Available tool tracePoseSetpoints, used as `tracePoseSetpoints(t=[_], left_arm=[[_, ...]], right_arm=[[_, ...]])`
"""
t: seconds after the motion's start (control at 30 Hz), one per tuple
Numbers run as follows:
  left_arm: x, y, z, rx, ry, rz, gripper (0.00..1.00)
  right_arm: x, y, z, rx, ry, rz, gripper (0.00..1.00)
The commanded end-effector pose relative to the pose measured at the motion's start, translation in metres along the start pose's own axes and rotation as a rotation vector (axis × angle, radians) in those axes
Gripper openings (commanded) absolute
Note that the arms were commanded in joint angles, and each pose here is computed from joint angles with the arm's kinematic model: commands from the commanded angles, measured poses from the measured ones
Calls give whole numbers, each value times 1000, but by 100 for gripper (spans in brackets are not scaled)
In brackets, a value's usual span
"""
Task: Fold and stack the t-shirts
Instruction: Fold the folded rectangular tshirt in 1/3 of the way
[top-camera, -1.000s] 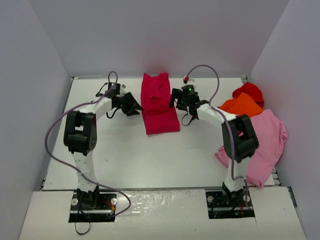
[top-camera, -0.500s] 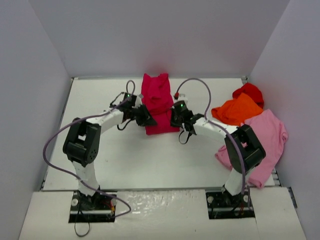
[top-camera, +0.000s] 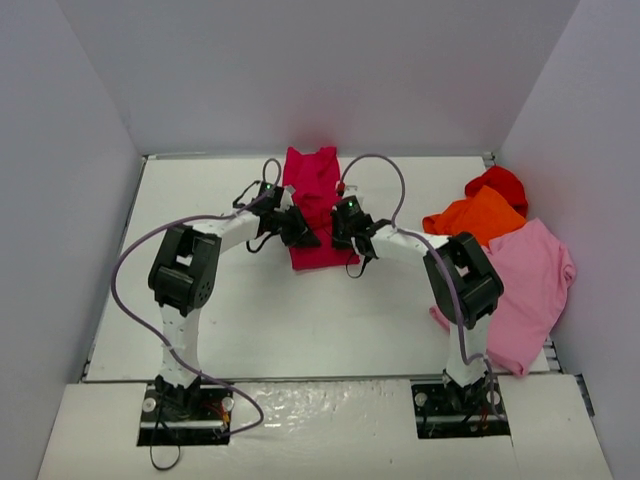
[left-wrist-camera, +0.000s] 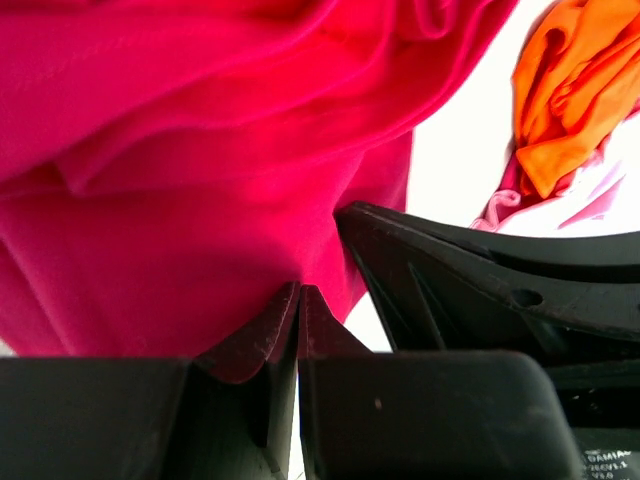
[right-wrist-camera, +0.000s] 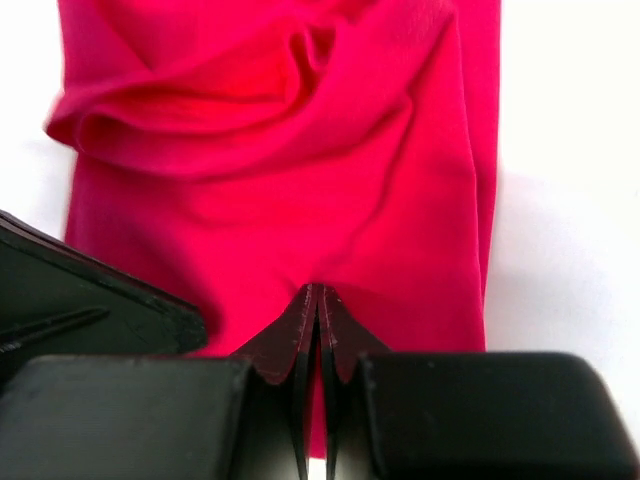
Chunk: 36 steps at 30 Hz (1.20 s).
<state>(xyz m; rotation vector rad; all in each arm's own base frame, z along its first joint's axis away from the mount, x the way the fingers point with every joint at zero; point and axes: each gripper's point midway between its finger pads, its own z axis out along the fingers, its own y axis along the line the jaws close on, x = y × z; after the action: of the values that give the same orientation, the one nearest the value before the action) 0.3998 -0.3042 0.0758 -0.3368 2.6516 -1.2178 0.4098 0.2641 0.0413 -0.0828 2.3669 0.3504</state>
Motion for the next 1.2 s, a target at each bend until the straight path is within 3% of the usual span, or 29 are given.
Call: tracePoseSetpoints(t=[0.0,0.07,0.4,0.8,1.0,1.17], left_arm=[[12,-15,-15,44,-8,46,0],[25,-8,-15,31,8,41,0],[124,47,-30,-125,90,25,0],[207,64,-92,-165,64,7,0],[222,61,-138,-147,-29,-13,0],[199,43,-178,-107,-225,46,0]], right_arm=[[18,3,-16,-21,27,-27,0],[46,-4,-25,-8,73,-44,0],[108,-3,-90,-4,126,-42,0],[203,27,-182,-66,189,30,0],[198,41,-223,-91,105,66,0],[165,53,-230,-89,-11,9,0]])
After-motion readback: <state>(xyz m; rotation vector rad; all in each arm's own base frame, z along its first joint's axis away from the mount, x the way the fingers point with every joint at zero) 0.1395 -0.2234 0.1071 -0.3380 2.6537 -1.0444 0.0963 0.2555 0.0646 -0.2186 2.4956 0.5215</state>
